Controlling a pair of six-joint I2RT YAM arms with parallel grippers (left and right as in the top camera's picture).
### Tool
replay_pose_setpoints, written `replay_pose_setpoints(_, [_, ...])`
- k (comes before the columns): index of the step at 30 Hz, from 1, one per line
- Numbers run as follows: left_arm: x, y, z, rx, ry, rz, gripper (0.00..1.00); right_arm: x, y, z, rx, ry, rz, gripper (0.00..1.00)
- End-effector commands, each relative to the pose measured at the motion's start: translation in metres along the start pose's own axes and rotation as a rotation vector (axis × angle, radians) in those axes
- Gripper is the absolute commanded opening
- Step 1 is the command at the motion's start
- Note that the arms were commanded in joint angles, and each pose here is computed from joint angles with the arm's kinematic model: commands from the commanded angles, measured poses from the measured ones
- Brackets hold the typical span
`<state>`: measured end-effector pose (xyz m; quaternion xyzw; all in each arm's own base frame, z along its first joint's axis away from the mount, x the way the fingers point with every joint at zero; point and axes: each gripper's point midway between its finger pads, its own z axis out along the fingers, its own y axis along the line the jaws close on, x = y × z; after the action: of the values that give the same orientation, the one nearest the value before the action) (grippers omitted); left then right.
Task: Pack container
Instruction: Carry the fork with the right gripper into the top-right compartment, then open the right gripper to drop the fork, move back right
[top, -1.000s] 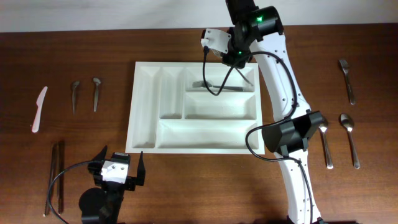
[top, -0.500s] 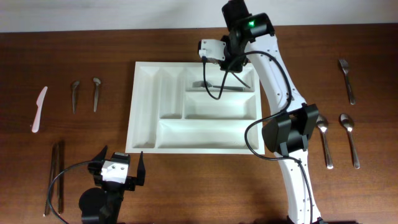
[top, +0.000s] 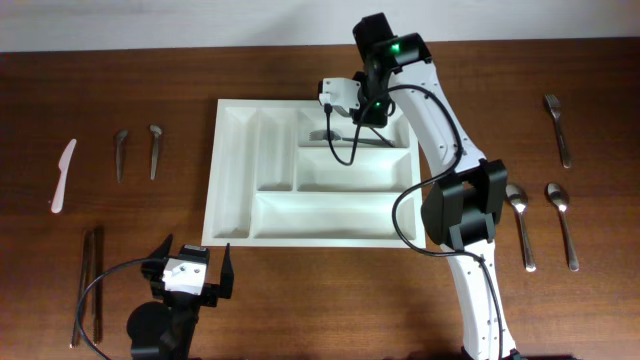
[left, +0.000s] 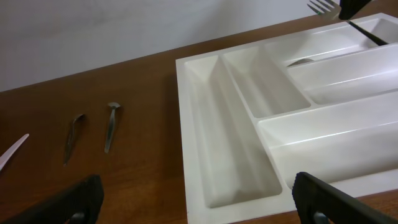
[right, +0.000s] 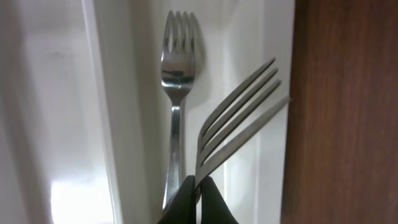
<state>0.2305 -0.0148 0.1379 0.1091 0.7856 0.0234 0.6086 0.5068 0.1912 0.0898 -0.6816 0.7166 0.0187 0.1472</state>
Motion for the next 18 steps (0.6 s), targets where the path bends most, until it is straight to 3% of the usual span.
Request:
replay_pose_setpoints(1, [0.001, 0.002, 0.000, -0.013, 0.000, 0.012, 0.99, 0.000, 0.004, 0.005, -0.023, -0.016, -0.002, 0.05])
replay_pose_setpoints(6, [0.001, 0.002, 0.000, -0.013, 0.000, 0.012, 0.99, -0.001, 0.004, 0.005, -0.021, -0.016, -0.001, 0.17])
replay_pose_setpoints(9, [0.001, 0.002, 0.000, -0.013, 0.000, 0.012, 0.99, -0.001, 0.004, 0.005, -0.021, -0.016, -0.001, 0.42])
replay_pose_setpoints(14, [0.001, 0.002, 0.000, -0.013, 0.000, 0.012, 0.99, -0.004, -0.002, 0.005, 0.004, -0.026, 0.028, 0.51])
replay_pose_setpoints(18, [0.001, 0.002, 0.000, -0.013, 0.000, 0.012, 0.99, -0.010, -0.018, -0.006, 0.072, -0.049, 0.121, 0.80])
